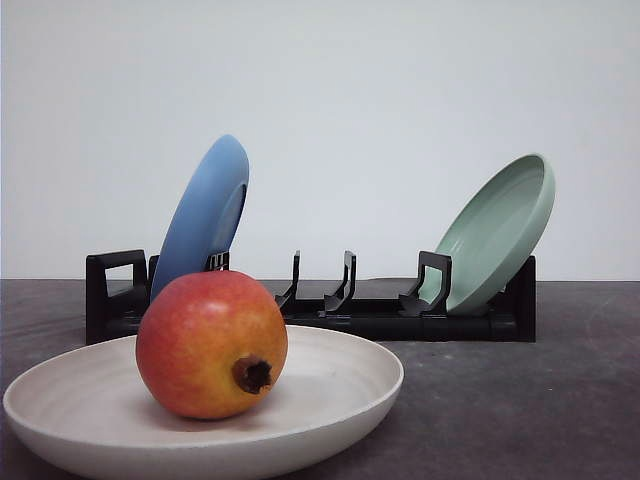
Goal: Place pomegranate in white plate
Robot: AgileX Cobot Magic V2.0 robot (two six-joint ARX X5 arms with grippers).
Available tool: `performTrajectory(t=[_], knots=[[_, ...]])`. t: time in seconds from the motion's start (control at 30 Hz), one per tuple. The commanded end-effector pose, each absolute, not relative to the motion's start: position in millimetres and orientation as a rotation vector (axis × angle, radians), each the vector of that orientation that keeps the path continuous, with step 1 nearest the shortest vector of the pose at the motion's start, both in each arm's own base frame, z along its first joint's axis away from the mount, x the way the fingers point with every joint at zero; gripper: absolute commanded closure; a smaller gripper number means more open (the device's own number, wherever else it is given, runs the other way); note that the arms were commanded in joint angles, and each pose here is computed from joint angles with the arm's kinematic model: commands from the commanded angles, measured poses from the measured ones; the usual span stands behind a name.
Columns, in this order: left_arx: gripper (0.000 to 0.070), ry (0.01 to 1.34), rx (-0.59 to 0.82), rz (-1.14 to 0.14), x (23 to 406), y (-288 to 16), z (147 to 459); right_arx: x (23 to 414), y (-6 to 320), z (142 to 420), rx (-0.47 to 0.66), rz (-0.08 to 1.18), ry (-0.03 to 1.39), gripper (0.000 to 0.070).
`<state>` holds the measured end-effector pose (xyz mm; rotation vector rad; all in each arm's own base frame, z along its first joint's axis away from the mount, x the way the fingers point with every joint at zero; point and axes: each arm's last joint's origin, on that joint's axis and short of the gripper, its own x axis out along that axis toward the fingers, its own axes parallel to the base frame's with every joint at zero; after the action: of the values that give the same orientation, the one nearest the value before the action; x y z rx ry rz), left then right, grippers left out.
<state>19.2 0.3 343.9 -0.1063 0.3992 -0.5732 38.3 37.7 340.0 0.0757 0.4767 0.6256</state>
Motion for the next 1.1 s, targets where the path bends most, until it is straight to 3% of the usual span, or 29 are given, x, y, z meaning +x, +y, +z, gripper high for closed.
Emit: performTrajectory(t=[0.0,0.17,0.3,0.57,0.67,0.8,0.93,1.07], knots=[[0.0700,0.384,-0.117,-0.588,19,3,349,38,38,343,0.070,0.638,0.467,0.0700],[0.0700,0.386,-0.114,-0.598,19,4,346,38,38,343,0.070,0.638,0.467,0.0700],[0.0700,0.383,-0.125,-0.511,19,3,341,38,38,343,0.070,0.638,0.467,0.0700],[0.0700,0.382,-0.115,-0.043,31,-7,293,38,38,343,0.070,0.638,0.467,0.0700],[0.0700,0.237,-0.205,0.179,42,-8,285,38,38,343,0.070,0.638,0.466,0.0700],[0.0700,0.108,-0.187,0.399,55,-4,272,38,38,343,0.070,0.638,0.467,0.0700],[0.0700,0.092,-0.129,0.440,66,-1,246,38,38,343,0.070,0.638,0.467,0.0700],[0.0700,0.102,-0.096,0.341,77,1,215,38,38,343,0.070,0.638,0.467,0.0700]])
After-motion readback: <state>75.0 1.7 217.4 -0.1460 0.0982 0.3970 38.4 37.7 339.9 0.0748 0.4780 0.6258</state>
